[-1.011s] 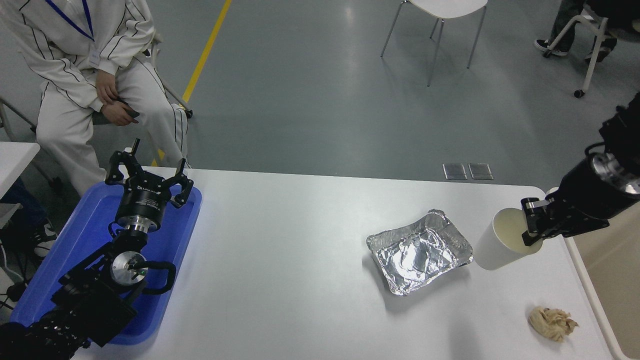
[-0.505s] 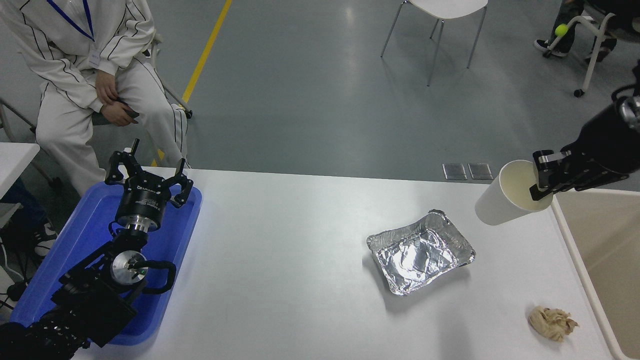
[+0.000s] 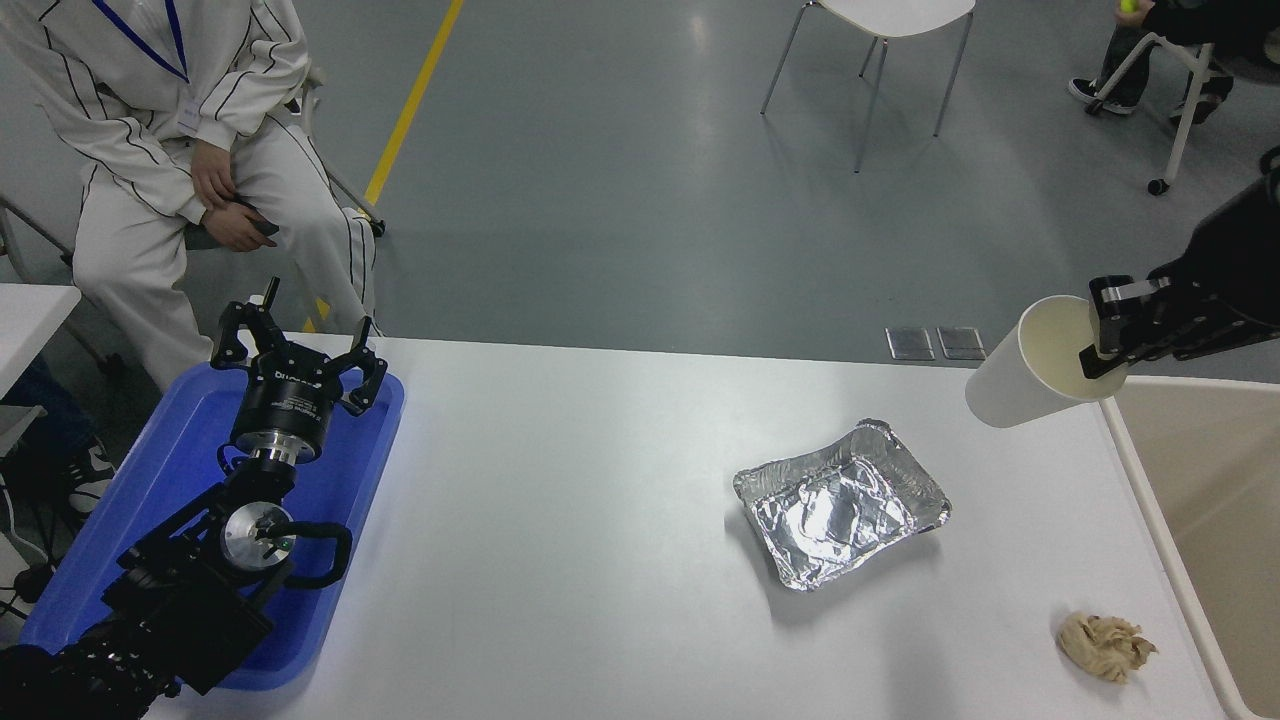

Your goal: Pick up paper cup place in dustbin

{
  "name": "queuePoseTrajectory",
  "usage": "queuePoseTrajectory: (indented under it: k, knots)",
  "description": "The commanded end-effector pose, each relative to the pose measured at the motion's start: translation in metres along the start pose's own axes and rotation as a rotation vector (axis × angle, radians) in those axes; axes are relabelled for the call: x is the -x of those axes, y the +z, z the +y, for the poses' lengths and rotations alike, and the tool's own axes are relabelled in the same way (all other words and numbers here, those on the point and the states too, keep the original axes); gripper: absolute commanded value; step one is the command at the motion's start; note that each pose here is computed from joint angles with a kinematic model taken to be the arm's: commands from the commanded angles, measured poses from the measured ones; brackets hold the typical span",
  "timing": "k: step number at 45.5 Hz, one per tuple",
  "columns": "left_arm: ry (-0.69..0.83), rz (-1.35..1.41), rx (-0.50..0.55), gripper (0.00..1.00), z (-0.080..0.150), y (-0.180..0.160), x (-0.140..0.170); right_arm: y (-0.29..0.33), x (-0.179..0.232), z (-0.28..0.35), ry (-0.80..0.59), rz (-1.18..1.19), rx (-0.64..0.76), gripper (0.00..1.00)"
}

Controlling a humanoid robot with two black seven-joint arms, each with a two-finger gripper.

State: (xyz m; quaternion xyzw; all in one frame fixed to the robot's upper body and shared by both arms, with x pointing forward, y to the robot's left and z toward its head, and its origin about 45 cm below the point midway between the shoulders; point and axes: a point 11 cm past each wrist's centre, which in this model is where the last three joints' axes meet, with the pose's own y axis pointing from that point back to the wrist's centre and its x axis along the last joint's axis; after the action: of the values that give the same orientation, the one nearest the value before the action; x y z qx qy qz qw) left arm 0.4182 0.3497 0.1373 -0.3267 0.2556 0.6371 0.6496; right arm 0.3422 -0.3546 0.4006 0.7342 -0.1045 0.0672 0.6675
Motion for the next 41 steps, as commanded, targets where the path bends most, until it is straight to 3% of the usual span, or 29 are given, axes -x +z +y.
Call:
queuePoseTrajectory:
  k: [1,30,41]
  knots:
    - [-0.001,0.000,0.000,1.00,0.000,0.000,0.000,0.036,0.008,0.000,-0.009,-0.077,0.063,0.00]
    - [0.000,-0.001,0.000,1.00,0.000,0.000,0.000,0.201,0.031,-0.019,0.058,-0.421,0.267,0.00]
    - [0.000,-0.001,0.000,1.00,0.000,0.000,0.000,0.244,0.030,-0.034,0.184,-0.534,0.328,0.00]
